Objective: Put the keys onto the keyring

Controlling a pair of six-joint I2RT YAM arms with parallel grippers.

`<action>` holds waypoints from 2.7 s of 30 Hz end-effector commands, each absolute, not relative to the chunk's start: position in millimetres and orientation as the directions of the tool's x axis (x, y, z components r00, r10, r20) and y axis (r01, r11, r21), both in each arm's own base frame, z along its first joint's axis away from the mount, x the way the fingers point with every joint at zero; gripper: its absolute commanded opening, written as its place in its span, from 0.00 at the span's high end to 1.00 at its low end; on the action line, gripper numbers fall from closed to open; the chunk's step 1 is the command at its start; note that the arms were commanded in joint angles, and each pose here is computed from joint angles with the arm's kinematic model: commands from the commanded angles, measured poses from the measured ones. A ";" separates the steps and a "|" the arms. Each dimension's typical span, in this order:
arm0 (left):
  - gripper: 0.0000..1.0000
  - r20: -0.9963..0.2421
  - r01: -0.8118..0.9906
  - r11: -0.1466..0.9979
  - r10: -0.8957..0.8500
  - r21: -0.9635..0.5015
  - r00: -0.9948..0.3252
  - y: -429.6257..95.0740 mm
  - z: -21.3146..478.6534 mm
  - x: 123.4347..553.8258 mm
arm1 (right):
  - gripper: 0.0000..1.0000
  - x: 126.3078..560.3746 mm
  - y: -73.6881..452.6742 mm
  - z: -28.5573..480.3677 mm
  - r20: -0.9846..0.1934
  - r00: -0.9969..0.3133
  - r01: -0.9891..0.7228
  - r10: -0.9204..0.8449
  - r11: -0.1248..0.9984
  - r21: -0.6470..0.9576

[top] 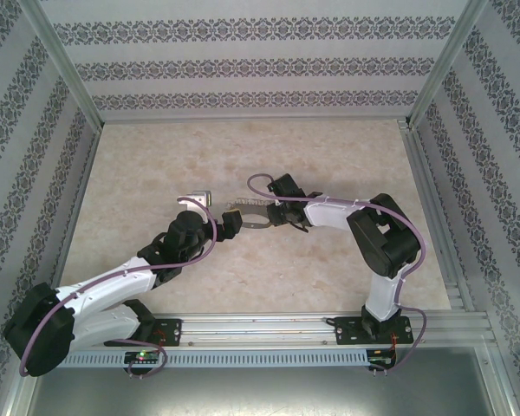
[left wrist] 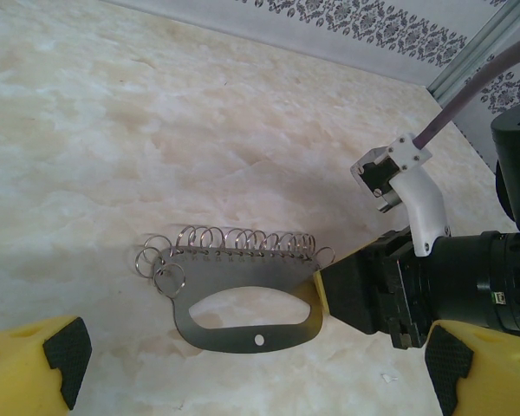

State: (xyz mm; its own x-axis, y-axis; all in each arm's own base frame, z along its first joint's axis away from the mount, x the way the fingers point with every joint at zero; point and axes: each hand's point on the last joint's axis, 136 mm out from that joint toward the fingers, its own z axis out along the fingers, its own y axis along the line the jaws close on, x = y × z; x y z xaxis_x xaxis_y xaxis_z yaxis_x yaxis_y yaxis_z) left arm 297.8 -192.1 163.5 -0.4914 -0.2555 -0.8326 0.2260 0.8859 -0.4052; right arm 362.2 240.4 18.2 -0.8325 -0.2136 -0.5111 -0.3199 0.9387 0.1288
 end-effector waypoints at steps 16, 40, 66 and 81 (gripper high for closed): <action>0.00 -0.841 0.250 0.882 -0.245 -0.400 -0.482 -196.8 168.0 296.9 | 0.77 363.9 226.2 31.7 -0.530 -0.814 -0.320 -0.238 0.945 0.068; 0.00 -0.842 0.254 0.882 -0.239 -0.396 -0.484 -199.6 166.5 299.3 | 0.77 359.2 226.4 28.3 -0.520 -0.831 -0.307 -0.197 0.942 0.134; 0.00 -0.870 0.221 0.900 -0.260 -0.375 -0.418 -191.1 189.9 309.4 | 1.00 367.4 233.7 68.4 -0.602 -0.784 -0.374 -0.150 0.889 0.265; 0.00 -0.865 0.304 0.879 -0.201 -0.366 -0.460 -187.5 271.7 354.8 | 1.00 352.9 267.1 206.2 -0.846 -0.518 -0.739 -0.128 0.564 0.368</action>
